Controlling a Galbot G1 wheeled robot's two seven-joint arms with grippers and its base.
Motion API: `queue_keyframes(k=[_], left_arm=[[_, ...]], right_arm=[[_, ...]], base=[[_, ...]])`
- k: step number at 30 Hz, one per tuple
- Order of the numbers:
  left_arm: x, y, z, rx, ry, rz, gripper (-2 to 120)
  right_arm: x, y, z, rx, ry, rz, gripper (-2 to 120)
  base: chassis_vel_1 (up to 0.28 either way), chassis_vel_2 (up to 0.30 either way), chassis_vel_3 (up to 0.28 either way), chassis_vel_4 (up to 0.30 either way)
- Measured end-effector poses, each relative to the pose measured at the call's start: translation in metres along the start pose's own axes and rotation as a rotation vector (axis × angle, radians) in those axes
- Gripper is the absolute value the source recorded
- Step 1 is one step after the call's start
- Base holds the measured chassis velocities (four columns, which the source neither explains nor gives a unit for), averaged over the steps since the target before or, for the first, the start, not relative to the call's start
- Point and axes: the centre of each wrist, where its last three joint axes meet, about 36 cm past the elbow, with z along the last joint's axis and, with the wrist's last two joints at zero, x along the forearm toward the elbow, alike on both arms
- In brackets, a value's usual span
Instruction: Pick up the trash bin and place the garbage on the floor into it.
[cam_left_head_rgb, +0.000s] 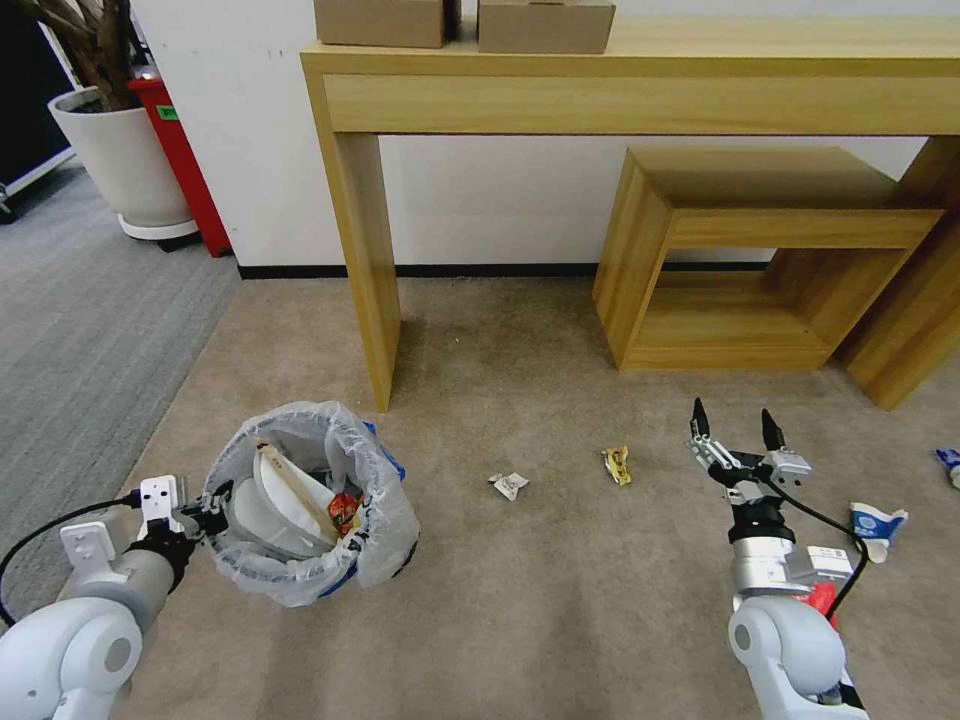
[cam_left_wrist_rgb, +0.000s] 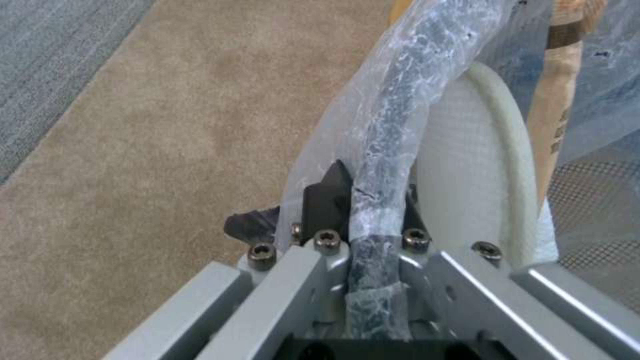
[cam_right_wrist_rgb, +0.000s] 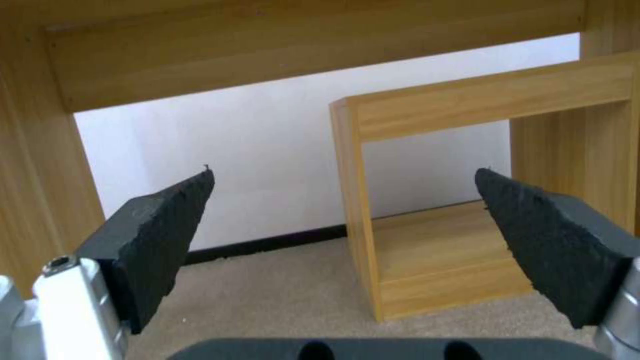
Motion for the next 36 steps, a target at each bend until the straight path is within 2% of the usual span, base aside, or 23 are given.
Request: queue_keyframes(k=[10, 26, 36], left_arm=[[-0.003, 0.003, 0.001, 0.002, 0.002, -0.006, 0], [-0.007, 0.006, 0.000, 0.004, 0.001, -0.012, 0], [-0.011, 0.008, 0.001, 0.009, 0.002, -0.017, 0]], right_arm=[[0.000, 0.001, 0.002, 0.003, 0.009, -0.008, 99], [-0.003, 0.003, 0.006, -0.003, 0.017, -0.017, 100], [-0.008, 0.006, 0.012, -0.015, 0.022, -0.032, 100]], base=[[-0.005, 0.005, 0.005, -0.005], [-0.132, 0.141, 0.127, -0.128], [-0.024, 0.026, 0.022, -0.023]])
